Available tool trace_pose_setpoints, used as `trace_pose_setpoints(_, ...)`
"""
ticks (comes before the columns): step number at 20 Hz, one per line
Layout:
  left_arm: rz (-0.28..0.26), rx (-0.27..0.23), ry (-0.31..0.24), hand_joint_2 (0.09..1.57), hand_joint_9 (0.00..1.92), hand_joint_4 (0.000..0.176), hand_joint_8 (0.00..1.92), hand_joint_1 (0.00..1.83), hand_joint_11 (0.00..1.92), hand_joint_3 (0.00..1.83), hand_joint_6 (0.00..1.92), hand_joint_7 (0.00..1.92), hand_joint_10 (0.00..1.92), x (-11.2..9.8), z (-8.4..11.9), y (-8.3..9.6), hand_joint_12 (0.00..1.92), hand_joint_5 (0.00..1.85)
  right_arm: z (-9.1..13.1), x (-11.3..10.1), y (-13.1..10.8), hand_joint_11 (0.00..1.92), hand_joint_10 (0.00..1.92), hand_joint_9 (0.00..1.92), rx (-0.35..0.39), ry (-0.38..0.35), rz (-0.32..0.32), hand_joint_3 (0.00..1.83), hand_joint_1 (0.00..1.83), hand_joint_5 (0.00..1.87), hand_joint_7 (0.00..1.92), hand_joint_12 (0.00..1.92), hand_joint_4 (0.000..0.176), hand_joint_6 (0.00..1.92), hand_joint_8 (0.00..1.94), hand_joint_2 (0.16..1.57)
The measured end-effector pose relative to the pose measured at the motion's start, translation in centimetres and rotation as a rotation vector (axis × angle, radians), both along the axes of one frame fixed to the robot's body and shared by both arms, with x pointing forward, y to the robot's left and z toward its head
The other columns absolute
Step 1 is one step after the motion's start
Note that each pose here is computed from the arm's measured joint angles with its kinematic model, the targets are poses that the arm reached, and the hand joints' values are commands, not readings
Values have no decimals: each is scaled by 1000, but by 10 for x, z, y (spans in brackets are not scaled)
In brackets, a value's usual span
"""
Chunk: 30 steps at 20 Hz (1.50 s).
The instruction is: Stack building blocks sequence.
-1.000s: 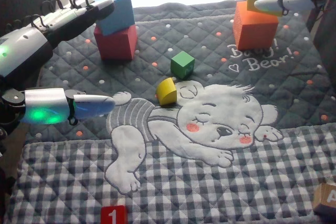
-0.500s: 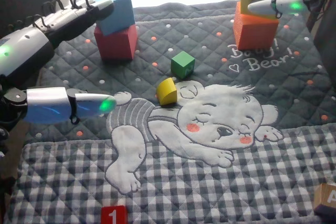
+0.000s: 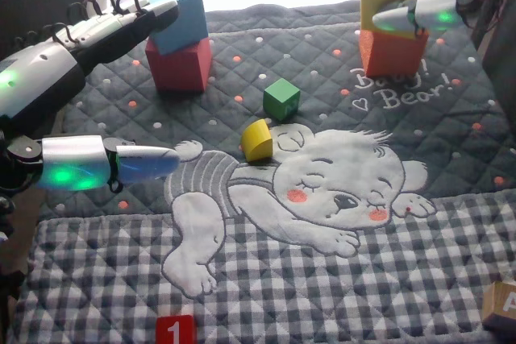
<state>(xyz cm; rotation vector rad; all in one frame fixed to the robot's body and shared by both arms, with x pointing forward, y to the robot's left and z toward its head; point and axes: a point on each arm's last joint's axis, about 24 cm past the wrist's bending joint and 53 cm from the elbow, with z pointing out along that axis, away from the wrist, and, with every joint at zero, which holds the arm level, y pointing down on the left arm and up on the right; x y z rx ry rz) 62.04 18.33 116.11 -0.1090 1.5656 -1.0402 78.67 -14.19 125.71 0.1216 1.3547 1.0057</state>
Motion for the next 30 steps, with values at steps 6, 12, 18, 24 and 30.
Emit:
trace_pose_setpoints(6, -1, -4, 2, 953, 0, 118, 1, 712, 0, 1, 6, 6, 0, 0, 0, 0, 0, 122, -3, 0, -3, 828, 881, 1018, 12, 7, -4, 0, 1047, 836, 1031, 1286, 0, 1199, 671, 1187)
trace_pose_setpoints(12, -1, -8, 2, 956, 0, 123, 1, 697, 0, 1, 2, 9, 0, 0, 1, 0, 0, 119, -9, 0, -5, 644, 79, 833, 19, 20, -9, 0, 853, 502, 746, 820, 0, 0, 1, 1100)
trace_pose_setpoints(18, -2, -19, -8, 950, 0, 126, 2, 699, 0, 0, 6, 11, 0, 0, 4, 0, 0, 135, -16, 0, -5, 193, 0, 627, 9, 43, -11, 0, 799, 333, 538, 1297, 62, 2, 0, 1064)
trace_pose_setpoints(24, -3, -19, -8, 952, 0, 136, 1, 689, 0, 0, 3, 3, 0, -1, 4, 0, 0, 132, -16, -4, -6, 254, 16, 601, 11, 44, -6, 0, 830, 339, 522, 1306, 81, 1, 6, 1061)
trace_pose_setpoints(30, 3, -28, -18, 960, 0, 122, 6, 654, 0, 2, 6, 17, 0, 1, 7, 2, 0, 139, 2, -14, -19, 2, 0, 179, 28, -8, -8, 0, 714, 101, 158, 928, 162, 0, 0, 996)
